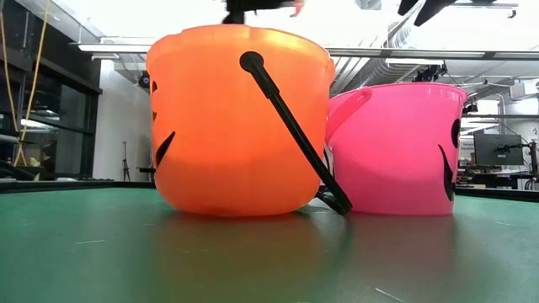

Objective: Sort candy by brand, put in halloween buckets
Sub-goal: Put the orange gummy into the pink bucket, then put the red gummy into the pink bucket

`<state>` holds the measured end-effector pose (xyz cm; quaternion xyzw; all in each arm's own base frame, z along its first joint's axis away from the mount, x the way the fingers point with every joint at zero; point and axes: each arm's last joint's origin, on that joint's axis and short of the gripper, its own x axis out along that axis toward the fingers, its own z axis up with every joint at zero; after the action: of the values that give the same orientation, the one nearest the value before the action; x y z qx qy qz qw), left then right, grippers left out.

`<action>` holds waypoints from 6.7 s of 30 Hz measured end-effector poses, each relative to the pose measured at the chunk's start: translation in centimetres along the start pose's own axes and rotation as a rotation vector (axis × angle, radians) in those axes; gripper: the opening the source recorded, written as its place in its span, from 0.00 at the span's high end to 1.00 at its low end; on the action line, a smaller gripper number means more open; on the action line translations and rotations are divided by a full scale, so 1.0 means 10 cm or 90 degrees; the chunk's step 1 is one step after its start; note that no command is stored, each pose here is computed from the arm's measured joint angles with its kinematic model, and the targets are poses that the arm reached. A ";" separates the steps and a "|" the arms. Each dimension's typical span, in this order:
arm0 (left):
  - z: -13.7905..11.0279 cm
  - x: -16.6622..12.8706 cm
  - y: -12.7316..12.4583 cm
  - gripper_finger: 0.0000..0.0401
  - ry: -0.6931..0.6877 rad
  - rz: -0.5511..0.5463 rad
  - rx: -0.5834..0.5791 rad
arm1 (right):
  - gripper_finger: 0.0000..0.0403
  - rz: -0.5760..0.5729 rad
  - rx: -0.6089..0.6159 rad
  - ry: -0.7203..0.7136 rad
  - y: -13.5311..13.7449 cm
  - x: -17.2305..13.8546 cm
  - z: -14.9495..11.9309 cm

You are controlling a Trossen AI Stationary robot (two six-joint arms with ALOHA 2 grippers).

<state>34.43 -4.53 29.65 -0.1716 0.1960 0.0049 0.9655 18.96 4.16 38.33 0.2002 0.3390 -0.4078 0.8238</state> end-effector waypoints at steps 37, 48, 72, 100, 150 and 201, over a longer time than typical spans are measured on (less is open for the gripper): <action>0.17 0.50 0.28 0.47 0.033 -0.062 0.003 | 0.47 -0.001 0.011 -0.029 0.01 0.00 0.02; 0.10 0.73 0.16 0.47 -0.033 -0.147 0.043 | 0.47 0.035 0.027 -0.020 0.07 0.00 0.03; -0.41 -0.67 0.07 0.47 0.336 0.162 -0.143 | 0.47 0.084 -0.035 0.080 0.22 0.06 -0.04; -2.21 -1.45 0.04 0.47 0.868 0.352 -0.358 | 0.47 0.063 -0.037 0.047 0.17 0.18 0.12; 0.06 -0.01 -0.25 1.00 -0.021 0.078 0.176 | 0.47 0.053 0.024 -0.145 0.30 0.12 0.24; -0.11 -0.95 -0.08 0.40 0.244 0.200 0.009 | 0.47 0.071 -0.031 0.037 0.20 0.15 0.09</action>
<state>25.32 -5.11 32.58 -0.1299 0.3997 0.1210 0.8993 21.59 4.01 37.96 0.2103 0.3611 -0.3468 0.8397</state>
